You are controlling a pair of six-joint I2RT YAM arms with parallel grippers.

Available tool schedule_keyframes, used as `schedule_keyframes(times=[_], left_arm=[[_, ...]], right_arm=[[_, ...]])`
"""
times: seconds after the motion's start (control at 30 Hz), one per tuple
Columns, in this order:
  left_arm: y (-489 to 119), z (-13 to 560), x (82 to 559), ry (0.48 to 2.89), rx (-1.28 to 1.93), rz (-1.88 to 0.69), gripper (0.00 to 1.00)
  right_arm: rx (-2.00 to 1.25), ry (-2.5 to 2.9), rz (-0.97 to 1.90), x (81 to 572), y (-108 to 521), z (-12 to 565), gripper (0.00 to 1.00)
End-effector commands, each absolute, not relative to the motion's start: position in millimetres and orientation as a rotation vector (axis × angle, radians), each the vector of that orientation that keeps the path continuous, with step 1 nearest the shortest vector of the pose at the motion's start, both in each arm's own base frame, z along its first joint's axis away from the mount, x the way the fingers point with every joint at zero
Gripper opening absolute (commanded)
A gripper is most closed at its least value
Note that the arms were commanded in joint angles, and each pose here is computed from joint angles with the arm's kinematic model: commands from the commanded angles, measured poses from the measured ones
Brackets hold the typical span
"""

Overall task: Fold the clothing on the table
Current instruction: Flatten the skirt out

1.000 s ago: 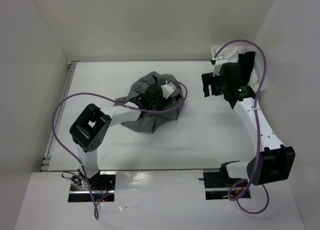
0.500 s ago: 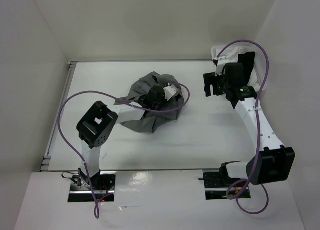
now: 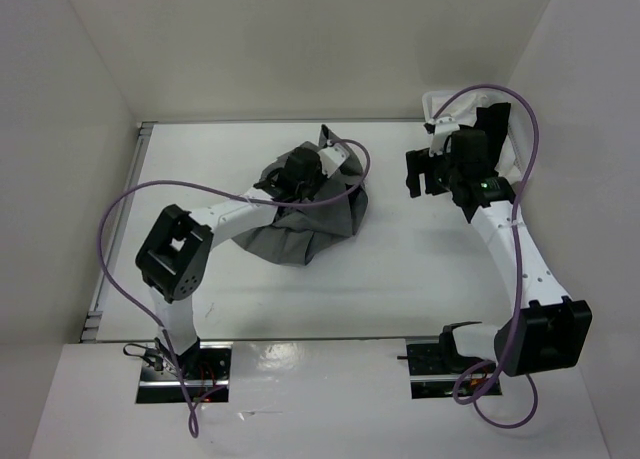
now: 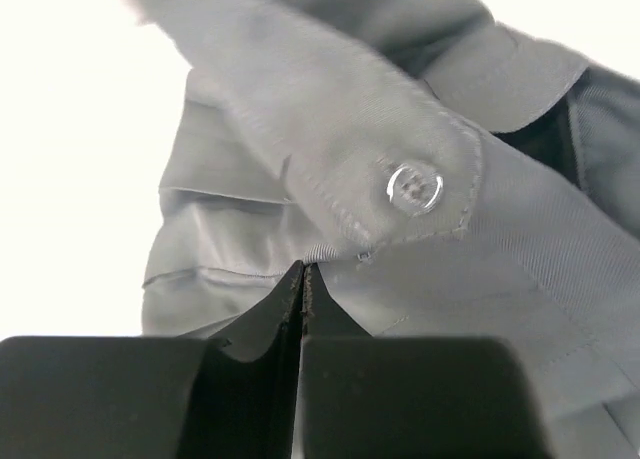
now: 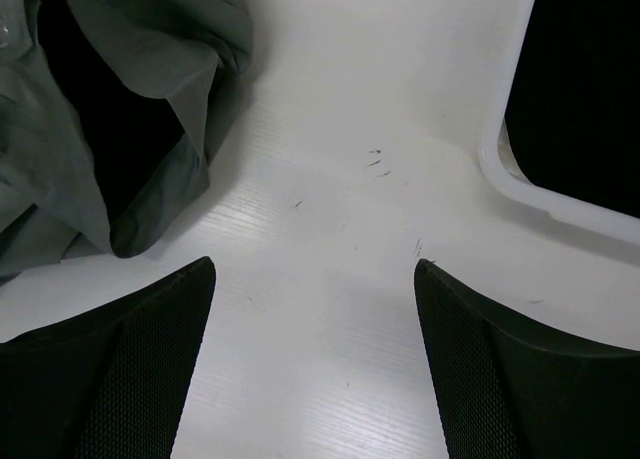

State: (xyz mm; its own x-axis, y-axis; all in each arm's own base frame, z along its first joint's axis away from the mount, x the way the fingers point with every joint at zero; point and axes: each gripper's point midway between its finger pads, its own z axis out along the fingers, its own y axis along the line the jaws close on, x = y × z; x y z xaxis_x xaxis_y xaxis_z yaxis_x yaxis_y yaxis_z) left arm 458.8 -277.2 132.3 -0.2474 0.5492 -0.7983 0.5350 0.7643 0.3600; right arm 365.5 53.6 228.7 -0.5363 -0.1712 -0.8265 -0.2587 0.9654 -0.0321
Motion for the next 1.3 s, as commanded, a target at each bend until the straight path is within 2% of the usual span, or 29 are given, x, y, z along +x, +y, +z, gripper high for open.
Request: schedule_keyframes(times=[0.0,0.43,0.6,0.97,1.07,1.1,1.13,1.17,1.27], left_arm=[[-278.4,210.0,455.6,1.786,0.758,-0.036,0.0],[-221.2,282.1,423.2,1.704,0.675,-0.034,0.0],[-199.0,282.8,404.3,1.71,0.648,-0.028,0.02],[-182.1,275.0,389.3,1.726,0.623,-0.01,0.03],[-182.3,268.6,387.4,1.737,0.646,-0.008,0.09],[-181.5,263.7,386.7,1.744,0.659,0.0,0.12],[-184.5,263.4,385.7,1.74,0.671,-0.017,0.21],[-183.4,257.1,384.6,1.749,0.687,-0.008,0.25],[-191.2,244.6,377.9,1.772,0.734,-0.004,0.31]], right_arm=[[-0.305,2.058,0.137,368.3,56.7,251.9,0.84],[-0.386,2.086,0.168,367.3,77.1,239.4,0.83],[-0.476,2.134,0.15,373.5,105.9,218.3,0.83],[-0.639,2.252,0.137,405.5,150.1,145.9,0.73],[-0.668,2.271,0.136,412.6,157.4,131.7,0.72],[-0.667,2.268,0.136,415.5,158.5,129.1,0.71],[-0.668,2.269,0.136,417.4,159.2,125.9,0.69],[-0.671,2.283,0.135,419.8,160.1,119.7,0.68],[-0.681,2.268,0.168,429.3,168.9,119.9,0.63]])
